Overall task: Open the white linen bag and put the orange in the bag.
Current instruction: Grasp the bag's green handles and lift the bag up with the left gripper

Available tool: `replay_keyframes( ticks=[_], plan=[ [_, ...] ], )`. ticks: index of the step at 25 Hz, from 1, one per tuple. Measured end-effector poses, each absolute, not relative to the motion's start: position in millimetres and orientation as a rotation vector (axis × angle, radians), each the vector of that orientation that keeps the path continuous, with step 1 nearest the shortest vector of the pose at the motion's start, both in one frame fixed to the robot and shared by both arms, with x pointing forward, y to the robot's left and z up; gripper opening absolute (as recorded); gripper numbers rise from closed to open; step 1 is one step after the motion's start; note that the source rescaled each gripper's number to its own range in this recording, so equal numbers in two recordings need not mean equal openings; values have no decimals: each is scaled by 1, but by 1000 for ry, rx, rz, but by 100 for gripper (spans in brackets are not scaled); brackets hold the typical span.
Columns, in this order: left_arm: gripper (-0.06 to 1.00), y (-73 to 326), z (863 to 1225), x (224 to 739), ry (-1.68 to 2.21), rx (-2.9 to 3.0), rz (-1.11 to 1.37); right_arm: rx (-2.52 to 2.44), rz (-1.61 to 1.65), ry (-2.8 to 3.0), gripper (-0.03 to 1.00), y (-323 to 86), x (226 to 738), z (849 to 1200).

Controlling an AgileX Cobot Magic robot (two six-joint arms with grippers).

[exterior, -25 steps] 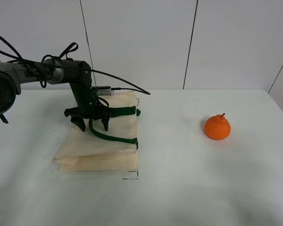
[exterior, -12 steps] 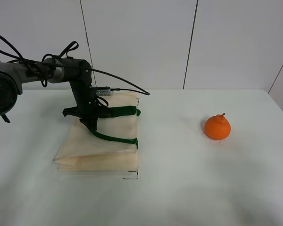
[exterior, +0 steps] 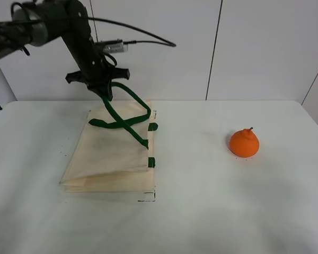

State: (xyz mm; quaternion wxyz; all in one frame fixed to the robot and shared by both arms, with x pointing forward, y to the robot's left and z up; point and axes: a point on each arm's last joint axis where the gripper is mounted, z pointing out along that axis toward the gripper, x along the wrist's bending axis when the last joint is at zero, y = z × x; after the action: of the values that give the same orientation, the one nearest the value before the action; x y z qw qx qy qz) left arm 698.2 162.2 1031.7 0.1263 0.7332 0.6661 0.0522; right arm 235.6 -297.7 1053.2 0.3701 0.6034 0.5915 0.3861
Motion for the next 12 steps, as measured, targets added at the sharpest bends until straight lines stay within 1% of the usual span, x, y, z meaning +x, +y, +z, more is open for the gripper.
replay_keyframes(
  ticks=[5,7,9,12],
  plan=[
    [0,166,1105,672,1821,2027,208,1548,991,1518,100,-298,236,1053],
    [0,165,1128,660,1773,2001,229,1548,992,1518,100,-298,236,1053],
    [0,162,1150,646,1719,1988,257,1548,991,1518,100,-298,236,1053],
    [0,158,1171,631,1653,1982,281,1548,991,1518,100,-298,236,1053]
  ],
)
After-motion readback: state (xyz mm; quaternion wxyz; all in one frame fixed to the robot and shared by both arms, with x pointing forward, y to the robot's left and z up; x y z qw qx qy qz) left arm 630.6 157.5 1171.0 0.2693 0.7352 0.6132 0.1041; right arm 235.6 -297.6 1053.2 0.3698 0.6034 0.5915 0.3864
